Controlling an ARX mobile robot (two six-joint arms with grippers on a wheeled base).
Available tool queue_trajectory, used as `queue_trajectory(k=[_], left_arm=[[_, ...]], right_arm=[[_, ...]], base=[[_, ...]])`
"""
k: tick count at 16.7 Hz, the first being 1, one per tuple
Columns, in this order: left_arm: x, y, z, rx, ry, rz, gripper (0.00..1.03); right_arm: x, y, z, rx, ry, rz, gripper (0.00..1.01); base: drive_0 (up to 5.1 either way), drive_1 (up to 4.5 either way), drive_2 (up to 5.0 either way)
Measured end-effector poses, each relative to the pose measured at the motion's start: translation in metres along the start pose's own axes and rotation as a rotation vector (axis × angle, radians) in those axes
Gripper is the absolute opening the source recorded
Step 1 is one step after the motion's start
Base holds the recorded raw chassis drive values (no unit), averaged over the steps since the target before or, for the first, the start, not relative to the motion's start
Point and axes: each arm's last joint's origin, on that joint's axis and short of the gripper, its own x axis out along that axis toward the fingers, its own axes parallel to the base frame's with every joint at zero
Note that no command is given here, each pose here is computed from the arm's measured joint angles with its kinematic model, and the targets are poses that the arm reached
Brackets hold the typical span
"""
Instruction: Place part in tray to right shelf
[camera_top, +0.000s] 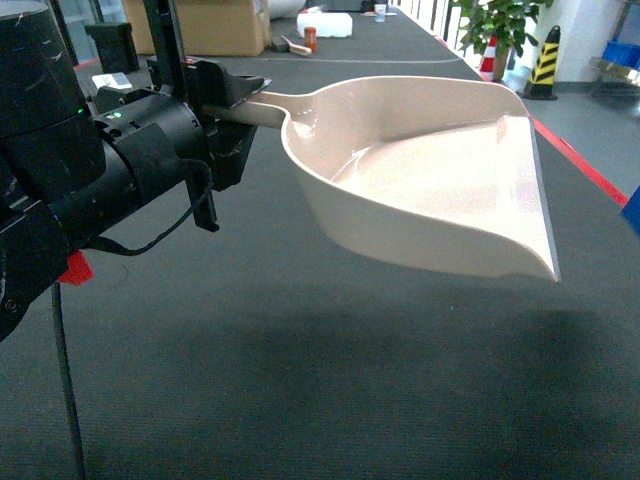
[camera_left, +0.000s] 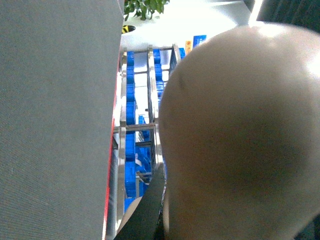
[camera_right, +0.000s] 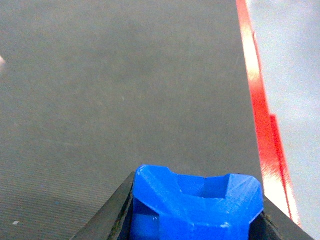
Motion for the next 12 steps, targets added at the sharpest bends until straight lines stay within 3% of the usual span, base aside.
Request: queue_trajectory(k=[3,4,6,7,8,9,10,11,12], left_arm=[[0.0,0.0,0.0,0.0,0.0,0.0,0.17],[0.0,0.0,0.0,0.0,0.002,0.0,0.17],[0.0,0.0,0.0,0.0,0.002,0.001,0.17],[0.0,0.0,0.0,0.0,0.001,0.0,0.17],[0.0,0.0,0.0,0.0,0.0,0.0,0.17],[0.0,0.0,0.0,0.0,0.001,0.0,0.17],[0.0,0.0,0.001,0.002,-0.003,0.002,0.16],[0.0,0.0,0.0,0.001,0.0,0.001,0.16],[0.0,0.0,0.0,0.001,0.0,0.001,0.16]], right_arm=[[-0.025,0.007,0.023,-0.01,-0.082,0.047,0.47],[-0.045,0.018,0.044,-0.005,-0.174,0.11,0.47],[-0.081,0.047,0.077,0.035,-0.314,0.244,0.47],[-0.089,0.075,0.09,0.075,-0.368,0.309,0.47],[-0.054,0.143,0.06,0.123,-0.215,0.373,0.47],[-0.034,0.171,0.042,0.114,-0.247,0.368,0.65],[-0.06,0.138,0.058,0.119,-0.408,0.216,0.97],[-0.133,0.084,0.078,0.064,-0.755,-0.009,0.98],[-0.159,0.045,0.036,0.036,-0.722,-0.177,0.98]], base=[[0.0,0.0,0.0],[0.0,0.0,0.0],[0.0,0.0,0.0],[0.0,0.0,0.0],[0.0,0.0,0.0],[0.0,0.0,0.0],[0.0,0.0,0.0],[0.0,0.0,0.0],[0.0,0.0,0.0]])
